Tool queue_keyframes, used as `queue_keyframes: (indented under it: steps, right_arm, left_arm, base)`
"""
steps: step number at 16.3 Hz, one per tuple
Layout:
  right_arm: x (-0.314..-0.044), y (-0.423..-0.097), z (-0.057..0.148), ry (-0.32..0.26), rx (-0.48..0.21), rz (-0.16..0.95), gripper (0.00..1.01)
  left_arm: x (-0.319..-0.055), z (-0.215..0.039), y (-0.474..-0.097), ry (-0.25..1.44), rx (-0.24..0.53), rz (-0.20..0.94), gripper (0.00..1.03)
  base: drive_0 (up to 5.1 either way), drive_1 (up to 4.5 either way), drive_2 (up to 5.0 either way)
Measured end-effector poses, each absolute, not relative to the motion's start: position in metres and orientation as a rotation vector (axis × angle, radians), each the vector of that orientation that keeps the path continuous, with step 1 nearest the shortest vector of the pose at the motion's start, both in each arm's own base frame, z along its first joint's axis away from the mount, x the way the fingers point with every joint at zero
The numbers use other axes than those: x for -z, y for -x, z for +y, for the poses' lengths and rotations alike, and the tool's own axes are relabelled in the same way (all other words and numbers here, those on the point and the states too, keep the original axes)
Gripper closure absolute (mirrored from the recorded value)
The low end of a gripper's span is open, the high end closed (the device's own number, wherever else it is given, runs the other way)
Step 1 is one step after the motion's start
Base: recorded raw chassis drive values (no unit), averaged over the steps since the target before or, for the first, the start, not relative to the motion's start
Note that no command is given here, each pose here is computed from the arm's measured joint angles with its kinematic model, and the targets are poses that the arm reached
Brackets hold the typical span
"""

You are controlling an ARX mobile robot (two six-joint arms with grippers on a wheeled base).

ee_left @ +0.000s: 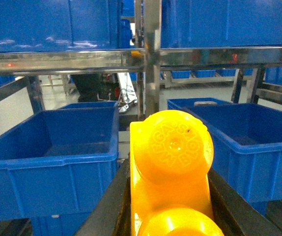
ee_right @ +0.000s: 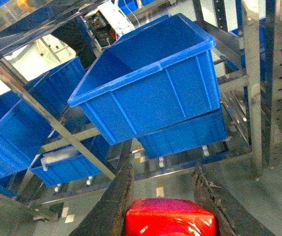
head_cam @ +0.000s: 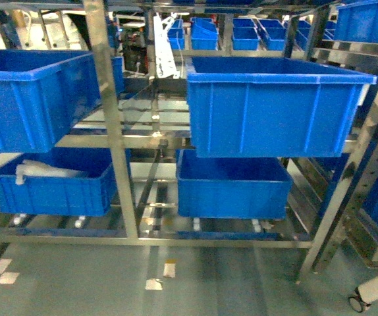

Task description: Sort and place red and yellow blocks in left bins

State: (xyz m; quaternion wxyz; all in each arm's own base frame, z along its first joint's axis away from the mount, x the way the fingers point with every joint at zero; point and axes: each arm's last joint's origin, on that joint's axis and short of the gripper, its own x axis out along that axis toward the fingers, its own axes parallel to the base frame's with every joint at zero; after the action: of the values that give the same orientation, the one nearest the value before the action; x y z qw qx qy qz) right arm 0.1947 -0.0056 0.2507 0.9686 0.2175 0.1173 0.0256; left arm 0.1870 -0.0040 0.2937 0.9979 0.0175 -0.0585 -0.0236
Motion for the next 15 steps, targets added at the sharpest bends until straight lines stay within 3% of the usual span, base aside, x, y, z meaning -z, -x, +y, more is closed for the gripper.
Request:
queue_keyframes:
  steps: [7, 15]
  right_arm:
    - [-0.2508, -0.1948, -0.0058, -0.442, -0.052, 0.238, 0.72]
    - [-0.2511, -0.1948, -0.0058, -0.442, -0.052, 0.235, 0.72]
  left_arm:
    - [-0.2935, -0.0049, -0.1872, -0.035, 0.055, -0.116, 0.74]
    - [-0.2943, -0.0045, -0.1868, -0.035, 0.051, -0.122, 0.74]
  base:
    - [-0.8, 0.4, 0.1]
    - [0.0, 4.29, -4.4]
